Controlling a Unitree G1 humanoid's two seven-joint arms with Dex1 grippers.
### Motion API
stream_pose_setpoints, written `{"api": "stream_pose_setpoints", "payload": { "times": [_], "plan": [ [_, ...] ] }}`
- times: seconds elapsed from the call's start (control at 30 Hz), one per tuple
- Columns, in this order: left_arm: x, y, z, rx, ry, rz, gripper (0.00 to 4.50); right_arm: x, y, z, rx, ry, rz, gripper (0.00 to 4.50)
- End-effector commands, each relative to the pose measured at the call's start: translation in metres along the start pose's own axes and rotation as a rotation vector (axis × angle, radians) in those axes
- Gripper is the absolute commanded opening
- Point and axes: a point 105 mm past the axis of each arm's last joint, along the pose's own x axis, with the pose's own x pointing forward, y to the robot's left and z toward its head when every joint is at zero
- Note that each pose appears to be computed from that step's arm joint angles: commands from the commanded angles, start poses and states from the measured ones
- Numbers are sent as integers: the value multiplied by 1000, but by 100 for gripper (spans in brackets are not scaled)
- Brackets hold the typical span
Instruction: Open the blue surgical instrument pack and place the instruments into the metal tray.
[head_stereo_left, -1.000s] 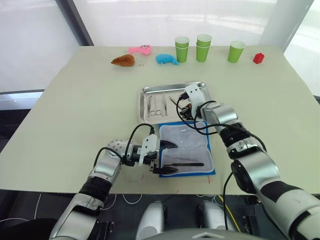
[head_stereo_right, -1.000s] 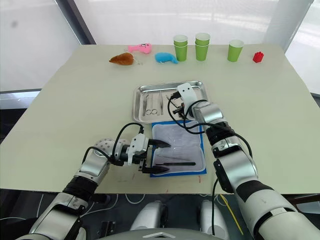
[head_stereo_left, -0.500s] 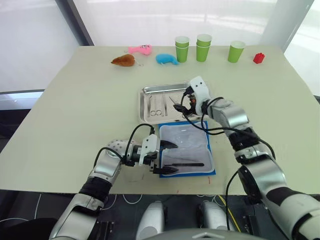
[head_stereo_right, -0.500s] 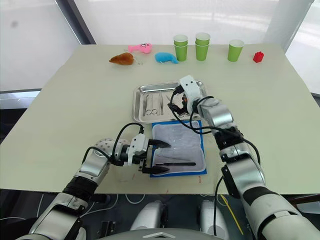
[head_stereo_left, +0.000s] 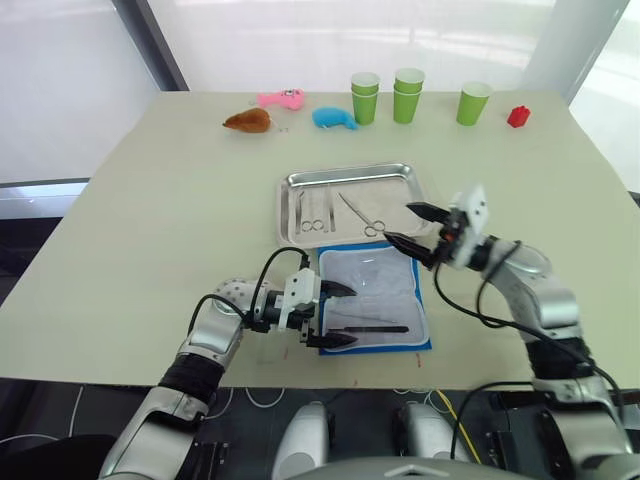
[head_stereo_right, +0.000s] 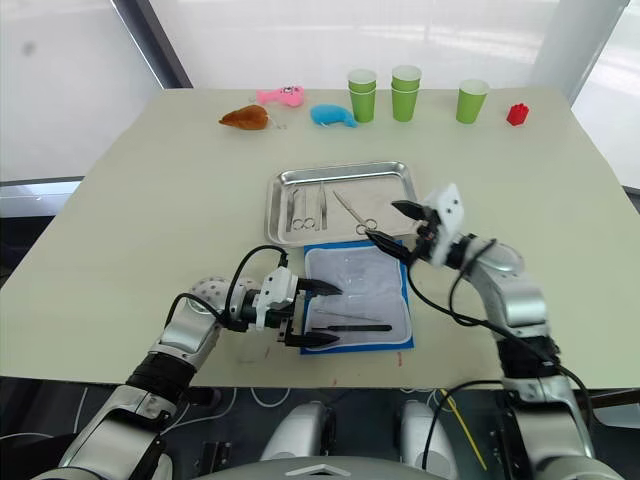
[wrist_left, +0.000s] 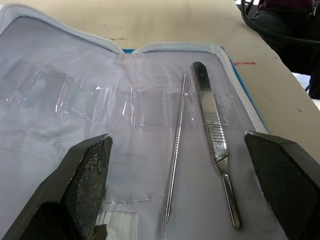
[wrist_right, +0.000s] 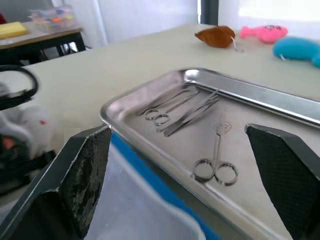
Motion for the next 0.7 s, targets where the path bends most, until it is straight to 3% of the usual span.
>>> {"api": "stream_pose_setpoints", "payload": {
  "times": [0.03, 0.4, 0.7],
  "plan": [
    [5, -32, -62, -253, 167, -57, 450, -36, 10, 34, -72, -61, 165, 447],
    [0, -33, -66, -257, 182, -71, 450, -122, 23, 72, -198, 139, 435, 447],
    [-6, -36, -69, -262, 197, -79, 450, -133, 23, 89, -322, 215, 489, 447]
  ]
}}
